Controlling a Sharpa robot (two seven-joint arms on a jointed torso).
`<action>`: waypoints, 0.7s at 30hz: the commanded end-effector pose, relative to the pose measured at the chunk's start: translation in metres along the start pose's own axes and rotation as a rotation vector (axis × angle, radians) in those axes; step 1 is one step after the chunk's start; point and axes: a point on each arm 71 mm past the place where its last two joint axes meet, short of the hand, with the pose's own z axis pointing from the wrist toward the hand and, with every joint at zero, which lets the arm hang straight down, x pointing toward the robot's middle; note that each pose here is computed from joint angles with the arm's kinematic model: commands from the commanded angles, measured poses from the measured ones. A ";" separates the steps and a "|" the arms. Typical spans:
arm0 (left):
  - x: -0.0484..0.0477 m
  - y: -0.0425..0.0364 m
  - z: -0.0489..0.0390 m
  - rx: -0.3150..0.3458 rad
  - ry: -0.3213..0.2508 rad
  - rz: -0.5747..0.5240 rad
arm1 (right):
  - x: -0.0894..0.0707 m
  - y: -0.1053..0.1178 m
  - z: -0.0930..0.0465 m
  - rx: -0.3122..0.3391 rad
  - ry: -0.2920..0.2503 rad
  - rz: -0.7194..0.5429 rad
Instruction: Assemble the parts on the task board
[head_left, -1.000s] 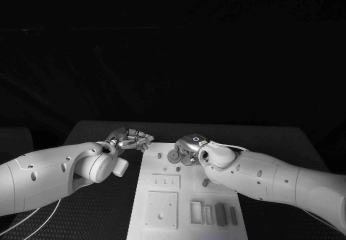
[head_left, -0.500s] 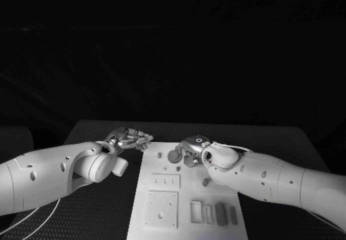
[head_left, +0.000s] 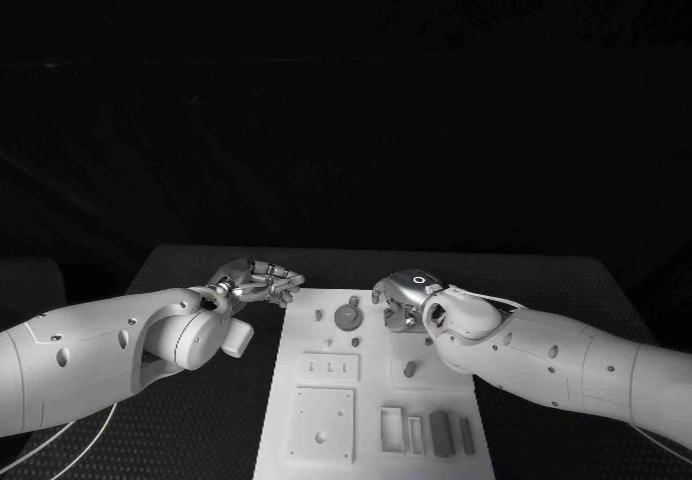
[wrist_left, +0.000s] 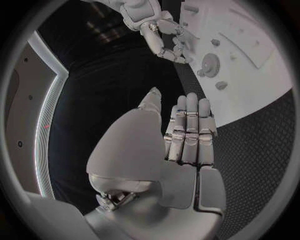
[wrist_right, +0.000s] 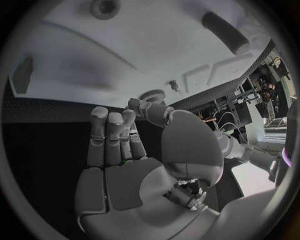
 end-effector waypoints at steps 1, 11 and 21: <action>-0.0001 -0.0030 0.0006 0.022 0.006 0.001 | -0.023 -0.006 -0.002 -0.031 -0.092 0.162; -0.0074 -0.0025 0.0038 0.026 -0.010 0.006 | -0.053 -0.048 -0.022 -0.032 -0.040 0.303; -0.0073 -0.0027 0.0049 0.030 -0.001 0.005 | -0.055 -0.103 -0.044 0.039 0.008 0.331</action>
